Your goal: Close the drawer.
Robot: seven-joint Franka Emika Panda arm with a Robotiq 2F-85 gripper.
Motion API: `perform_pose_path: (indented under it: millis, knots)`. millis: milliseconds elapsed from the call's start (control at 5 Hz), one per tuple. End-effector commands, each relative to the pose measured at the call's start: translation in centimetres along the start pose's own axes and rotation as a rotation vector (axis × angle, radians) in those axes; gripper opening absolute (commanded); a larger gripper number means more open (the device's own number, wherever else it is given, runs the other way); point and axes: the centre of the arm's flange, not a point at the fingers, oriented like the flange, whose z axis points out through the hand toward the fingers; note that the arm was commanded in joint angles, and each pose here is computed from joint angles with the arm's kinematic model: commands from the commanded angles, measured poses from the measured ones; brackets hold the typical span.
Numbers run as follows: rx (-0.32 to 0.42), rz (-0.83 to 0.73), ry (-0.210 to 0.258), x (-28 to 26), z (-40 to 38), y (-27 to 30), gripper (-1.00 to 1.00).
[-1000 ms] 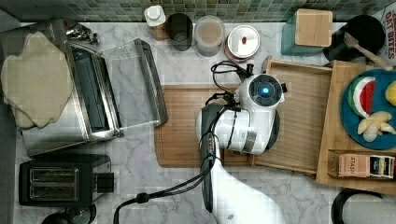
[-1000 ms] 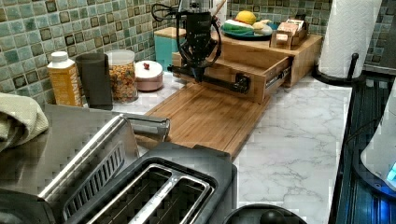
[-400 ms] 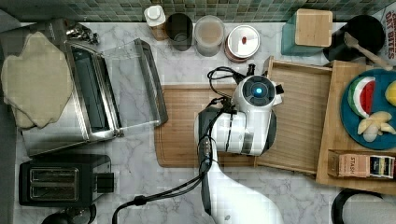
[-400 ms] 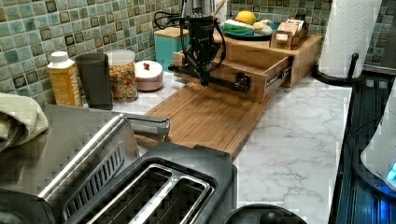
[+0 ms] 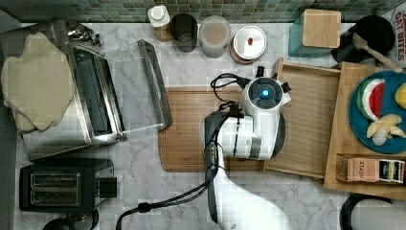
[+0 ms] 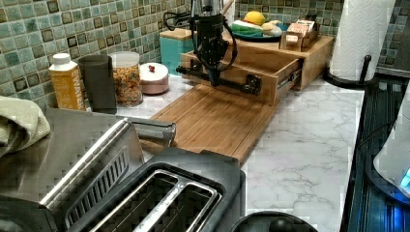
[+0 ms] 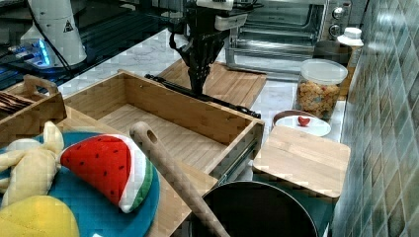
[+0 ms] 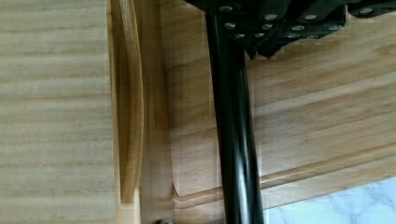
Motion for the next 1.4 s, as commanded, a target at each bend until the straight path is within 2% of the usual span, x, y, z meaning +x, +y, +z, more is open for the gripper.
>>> perform_pose_path:
  millis: [200, 400, 600, 800, 1200, 1400]
  knots:
    - [-0.092, 0.155, 0.06, 1.4, -6.4, 18.4, -1.0]
    - [-0.108, 0.171, 0.06, 2.0, -7.0, 21.9, -1.0]
    - [-0.115, 0.216, 0.101, 1.6, -6.8, 25.1, -1.0]
    - [-0.131, 0.245, 0.095, 1.7, -6.8, 28.1, -1.0]
    - [-0.175, 0.278, 0.139, 1.2, -7.2, 33.8, -1.0]
    - [-0.208, 0.298, 0.135, 0.9, -7.0, 35.3, -1.0]
